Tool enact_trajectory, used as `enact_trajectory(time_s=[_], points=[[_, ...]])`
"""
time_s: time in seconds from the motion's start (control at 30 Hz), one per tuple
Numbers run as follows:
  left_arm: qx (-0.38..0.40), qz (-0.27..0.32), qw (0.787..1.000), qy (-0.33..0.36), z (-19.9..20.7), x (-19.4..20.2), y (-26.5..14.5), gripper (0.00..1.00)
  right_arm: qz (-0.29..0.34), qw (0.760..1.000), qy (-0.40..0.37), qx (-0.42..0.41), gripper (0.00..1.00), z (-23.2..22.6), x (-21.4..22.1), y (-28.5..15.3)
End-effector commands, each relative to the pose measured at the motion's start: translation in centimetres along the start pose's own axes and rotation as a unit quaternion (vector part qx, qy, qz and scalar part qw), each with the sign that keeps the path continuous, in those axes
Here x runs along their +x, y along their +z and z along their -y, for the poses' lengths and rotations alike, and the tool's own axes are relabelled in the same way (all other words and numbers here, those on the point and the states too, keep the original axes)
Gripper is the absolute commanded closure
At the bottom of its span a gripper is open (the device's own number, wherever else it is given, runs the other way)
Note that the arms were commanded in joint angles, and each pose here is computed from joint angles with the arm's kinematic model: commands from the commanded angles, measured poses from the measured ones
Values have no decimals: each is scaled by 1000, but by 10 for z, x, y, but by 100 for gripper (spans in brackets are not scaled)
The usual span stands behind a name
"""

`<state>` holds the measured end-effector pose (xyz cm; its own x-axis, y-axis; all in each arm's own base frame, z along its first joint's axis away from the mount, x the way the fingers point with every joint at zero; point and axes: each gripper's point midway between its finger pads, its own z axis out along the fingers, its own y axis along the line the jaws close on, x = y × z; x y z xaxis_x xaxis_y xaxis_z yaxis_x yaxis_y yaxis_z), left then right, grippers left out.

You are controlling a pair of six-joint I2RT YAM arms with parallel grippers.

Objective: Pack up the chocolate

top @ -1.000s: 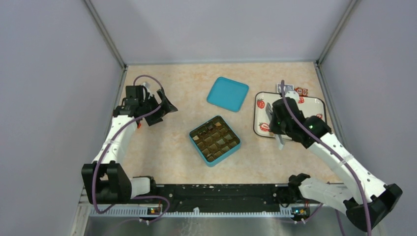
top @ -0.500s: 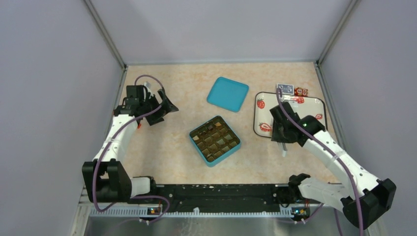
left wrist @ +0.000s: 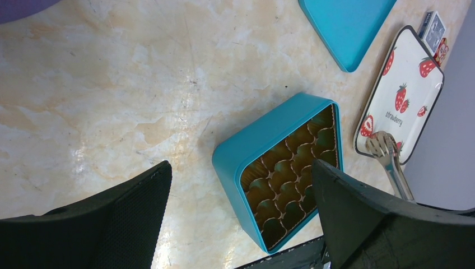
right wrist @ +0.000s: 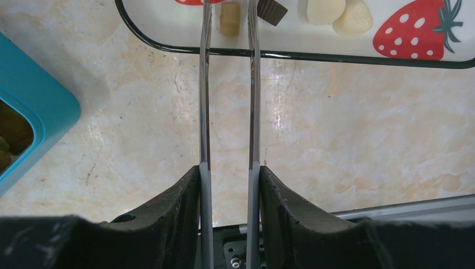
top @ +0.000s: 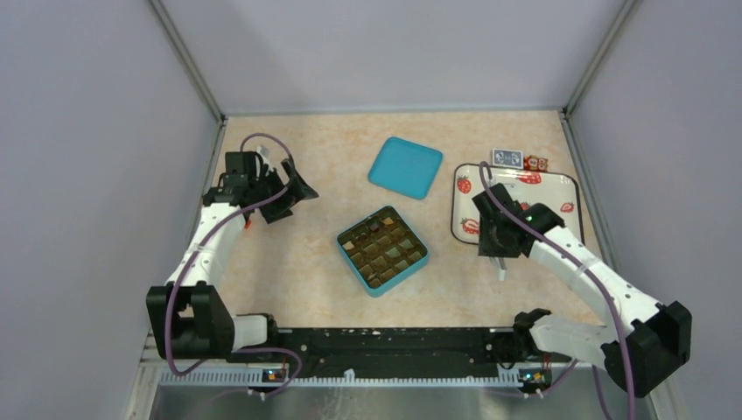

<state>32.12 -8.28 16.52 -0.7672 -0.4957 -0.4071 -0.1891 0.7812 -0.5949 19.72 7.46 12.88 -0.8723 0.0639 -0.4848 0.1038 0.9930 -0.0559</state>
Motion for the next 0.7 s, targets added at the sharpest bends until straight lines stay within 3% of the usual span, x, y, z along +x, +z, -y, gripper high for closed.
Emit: enact_trajectory(time_s=[0.0, 0.17, 0.33, 0.53, 0.67], points=[[18, 20, 1000, 10, 11, -13, -3, 3, 3, 1000, 2, 1, 61, -1, -4, 5], [17, 21, 1000, 10, 10, -13, -4, 2, 4, 1000, 2, -2, 68, -3, -6, 5], [16, 21, 1000, 11, 9, -12, -4, 3, 38, 999, 10, -19, 90, -5, -23, -12], [21, 23, 999, 10, 12, -13, -6, 3, 93, 992, 7, -85, 92, -27, -63, -54], [16, 27, 999, 10, 10, -13, -8, 3, 122, 974, -45, -186, 92, -75, -72, -87]])
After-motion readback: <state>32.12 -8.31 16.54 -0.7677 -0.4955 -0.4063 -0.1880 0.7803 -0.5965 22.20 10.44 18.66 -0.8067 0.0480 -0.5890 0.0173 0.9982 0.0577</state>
